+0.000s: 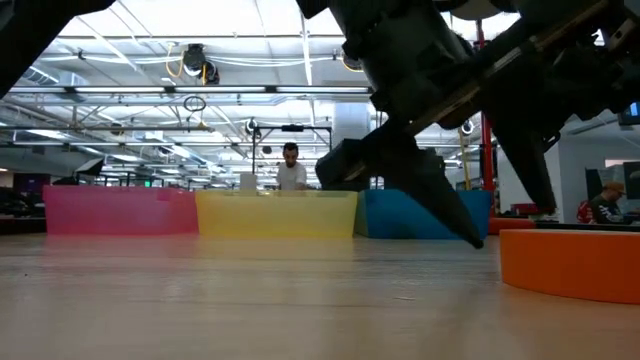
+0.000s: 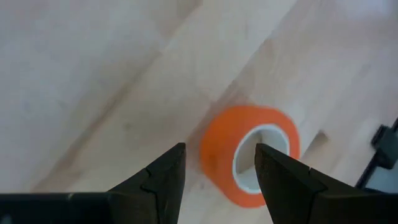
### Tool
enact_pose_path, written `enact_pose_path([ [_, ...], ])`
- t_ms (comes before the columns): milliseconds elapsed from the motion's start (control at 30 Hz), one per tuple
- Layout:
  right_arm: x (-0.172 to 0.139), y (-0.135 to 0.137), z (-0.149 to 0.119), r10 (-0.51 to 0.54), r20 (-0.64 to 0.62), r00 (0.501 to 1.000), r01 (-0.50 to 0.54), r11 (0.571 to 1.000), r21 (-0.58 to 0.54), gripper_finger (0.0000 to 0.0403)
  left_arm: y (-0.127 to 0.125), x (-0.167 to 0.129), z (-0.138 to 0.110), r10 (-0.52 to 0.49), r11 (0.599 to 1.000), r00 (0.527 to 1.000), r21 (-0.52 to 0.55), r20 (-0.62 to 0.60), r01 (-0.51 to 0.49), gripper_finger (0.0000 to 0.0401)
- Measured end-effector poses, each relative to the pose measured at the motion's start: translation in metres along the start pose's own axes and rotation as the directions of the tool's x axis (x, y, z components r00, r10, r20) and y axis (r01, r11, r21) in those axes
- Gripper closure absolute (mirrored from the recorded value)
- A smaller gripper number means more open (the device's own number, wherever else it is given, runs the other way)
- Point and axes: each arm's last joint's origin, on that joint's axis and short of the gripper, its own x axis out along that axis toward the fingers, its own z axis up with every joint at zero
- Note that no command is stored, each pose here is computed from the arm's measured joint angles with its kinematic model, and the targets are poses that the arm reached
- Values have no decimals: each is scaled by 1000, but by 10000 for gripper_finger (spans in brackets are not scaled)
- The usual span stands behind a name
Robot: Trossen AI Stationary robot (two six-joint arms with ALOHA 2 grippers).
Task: Pick and place Stapler, Stapler remover, tape
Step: Put the left orange tape into the yellow bin
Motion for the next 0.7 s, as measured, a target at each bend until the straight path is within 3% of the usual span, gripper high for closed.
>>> enact_pose_path([
  [367,0,0,0,-1,-2,1000,1,1000,9,275,5,21,-10,17,999,998,-27,-61,-18,210],
  [567,0,0,0,0,-5,1000,0,1000,19,275,11,23,-13,59,991,992,-110,-109,-71,212],
  [700,0,0,0,0,-5,1000,0,1000,19,275,12,20,-11,61,990,990,-116,-125,-75,251],
])
